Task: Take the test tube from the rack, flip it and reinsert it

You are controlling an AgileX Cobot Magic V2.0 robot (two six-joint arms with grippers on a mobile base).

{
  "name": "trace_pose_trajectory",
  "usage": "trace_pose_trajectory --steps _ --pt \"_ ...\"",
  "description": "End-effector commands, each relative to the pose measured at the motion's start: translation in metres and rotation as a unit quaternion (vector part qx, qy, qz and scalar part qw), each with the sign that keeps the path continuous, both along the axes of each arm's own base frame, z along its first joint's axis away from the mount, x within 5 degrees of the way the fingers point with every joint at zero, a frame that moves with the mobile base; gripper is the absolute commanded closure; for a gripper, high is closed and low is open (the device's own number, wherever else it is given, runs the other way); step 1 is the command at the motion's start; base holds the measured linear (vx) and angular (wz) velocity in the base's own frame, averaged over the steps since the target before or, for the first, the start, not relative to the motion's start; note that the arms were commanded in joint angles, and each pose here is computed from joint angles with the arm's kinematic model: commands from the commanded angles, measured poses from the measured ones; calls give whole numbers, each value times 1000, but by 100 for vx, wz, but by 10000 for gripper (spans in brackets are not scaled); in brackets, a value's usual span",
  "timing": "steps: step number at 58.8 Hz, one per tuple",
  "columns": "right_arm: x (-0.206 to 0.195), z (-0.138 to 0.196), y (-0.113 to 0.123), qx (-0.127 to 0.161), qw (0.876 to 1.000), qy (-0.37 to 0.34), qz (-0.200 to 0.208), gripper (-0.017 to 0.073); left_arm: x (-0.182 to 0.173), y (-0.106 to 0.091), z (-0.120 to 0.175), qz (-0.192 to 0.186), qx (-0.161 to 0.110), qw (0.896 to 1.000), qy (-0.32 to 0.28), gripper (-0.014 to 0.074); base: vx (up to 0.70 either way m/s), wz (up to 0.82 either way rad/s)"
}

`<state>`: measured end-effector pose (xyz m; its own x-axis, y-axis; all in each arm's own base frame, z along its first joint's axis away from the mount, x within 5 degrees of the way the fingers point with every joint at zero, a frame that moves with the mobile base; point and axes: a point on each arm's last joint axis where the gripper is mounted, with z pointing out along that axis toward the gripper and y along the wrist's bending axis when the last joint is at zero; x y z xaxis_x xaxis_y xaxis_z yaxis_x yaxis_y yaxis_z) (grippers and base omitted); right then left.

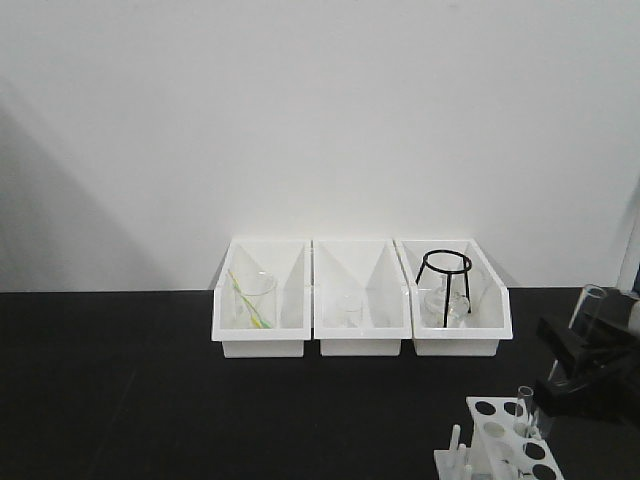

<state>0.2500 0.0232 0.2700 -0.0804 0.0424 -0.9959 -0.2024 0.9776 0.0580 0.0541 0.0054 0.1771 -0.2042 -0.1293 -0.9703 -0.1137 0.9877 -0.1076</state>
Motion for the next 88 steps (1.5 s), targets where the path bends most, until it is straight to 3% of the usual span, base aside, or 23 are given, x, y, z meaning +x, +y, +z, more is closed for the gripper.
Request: trace_pose_trajectory --steps 1,11,18,22,28,88 --pt "-2 12 -5 26 997 -64 -20 568 1 -1 9 -6 2 999 -49 600 0 0" --pt "0 2 7 -21 996 -69 46 568 1 -1 9 -6 2 999 -49 600 0 0" --pt "5 -5 12 12 995 -64 74 568 1 -1 9 -6 2 999 -49 600 0 0" --pt "7 -10 14 -4 994 -65 87 568 1 -1 9 -6 2 999 -49 600 0 0" --pt "10 -17 15 -30 994 -58 92 568 1 -1 9 -6 2 999 -49 600 0 0" --pt "37 -87 21 -14 992 10 123 563 1 -1 9 -6 2 999 -49 600 0 0"
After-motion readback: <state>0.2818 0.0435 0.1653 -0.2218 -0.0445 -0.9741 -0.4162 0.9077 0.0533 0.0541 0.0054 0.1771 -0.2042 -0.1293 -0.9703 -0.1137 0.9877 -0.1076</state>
